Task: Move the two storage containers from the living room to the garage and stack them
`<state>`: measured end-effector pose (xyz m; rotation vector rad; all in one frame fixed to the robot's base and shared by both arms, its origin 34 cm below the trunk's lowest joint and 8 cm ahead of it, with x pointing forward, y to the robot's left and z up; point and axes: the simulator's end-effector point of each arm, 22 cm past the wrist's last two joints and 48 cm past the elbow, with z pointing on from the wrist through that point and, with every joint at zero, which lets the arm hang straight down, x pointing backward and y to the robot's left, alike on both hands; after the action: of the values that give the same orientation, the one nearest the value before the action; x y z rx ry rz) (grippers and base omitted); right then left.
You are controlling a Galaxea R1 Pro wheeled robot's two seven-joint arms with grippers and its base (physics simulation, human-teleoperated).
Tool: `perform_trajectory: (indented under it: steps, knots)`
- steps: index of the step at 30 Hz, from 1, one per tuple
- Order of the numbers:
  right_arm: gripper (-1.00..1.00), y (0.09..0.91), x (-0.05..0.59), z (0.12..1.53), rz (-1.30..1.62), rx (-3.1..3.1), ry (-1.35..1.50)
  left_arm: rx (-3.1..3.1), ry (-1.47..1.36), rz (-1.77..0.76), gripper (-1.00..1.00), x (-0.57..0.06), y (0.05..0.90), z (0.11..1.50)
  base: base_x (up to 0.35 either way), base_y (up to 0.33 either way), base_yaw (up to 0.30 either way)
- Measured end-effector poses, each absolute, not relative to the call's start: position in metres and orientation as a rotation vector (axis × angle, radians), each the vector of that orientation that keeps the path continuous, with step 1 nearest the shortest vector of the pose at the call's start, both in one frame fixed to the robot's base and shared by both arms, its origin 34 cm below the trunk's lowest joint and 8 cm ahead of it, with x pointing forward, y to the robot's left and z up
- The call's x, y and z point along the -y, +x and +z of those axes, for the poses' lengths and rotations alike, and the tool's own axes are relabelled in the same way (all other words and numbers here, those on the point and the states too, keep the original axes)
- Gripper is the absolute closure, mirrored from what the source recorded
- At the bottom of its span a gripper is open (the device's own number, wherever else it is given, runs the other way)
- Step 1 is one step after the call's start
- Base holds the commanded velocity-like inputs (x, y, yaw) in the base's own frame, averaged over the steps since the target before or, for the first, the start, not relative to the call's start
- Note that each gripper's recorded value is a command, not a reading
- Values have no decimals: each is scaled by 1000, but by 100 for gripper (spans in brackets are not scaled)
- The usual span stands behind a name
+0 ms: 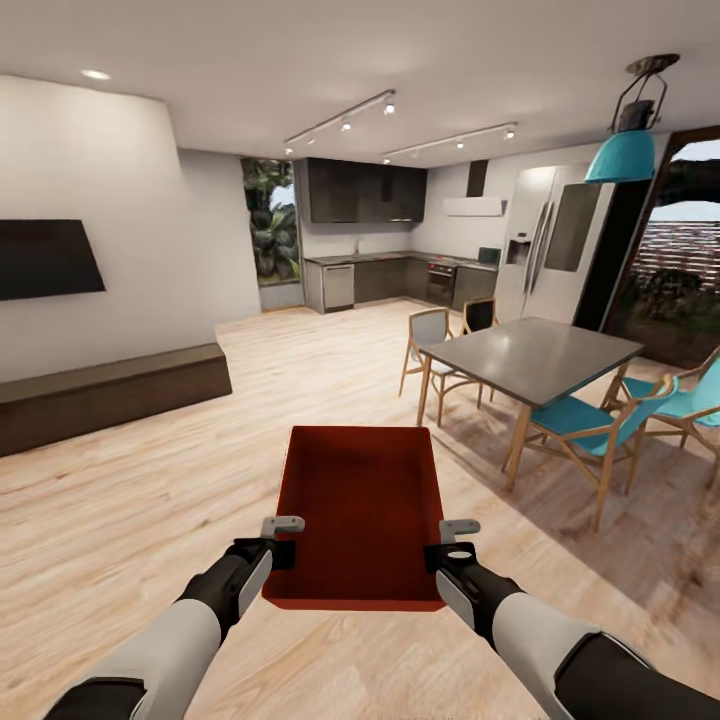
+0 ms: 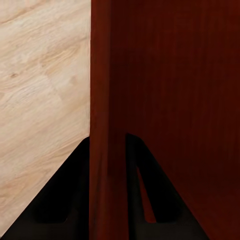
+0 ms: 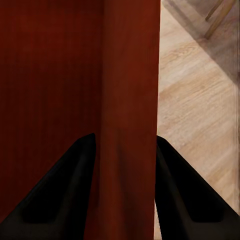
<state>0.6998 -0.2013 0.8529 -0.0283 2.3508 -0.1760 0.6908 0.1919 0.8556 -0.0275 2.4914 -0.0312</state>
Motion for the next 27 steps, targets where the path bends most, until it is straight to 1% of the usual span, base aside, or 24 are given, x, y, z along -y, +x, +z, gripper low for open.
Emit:
perform_trajectory:
  steps: [27]
  knots:
    - [100, 700, 201, 853, -177, -2350, -29, -2490, -28, -31, 100, -192, 691, 856, 0, 0, -288]
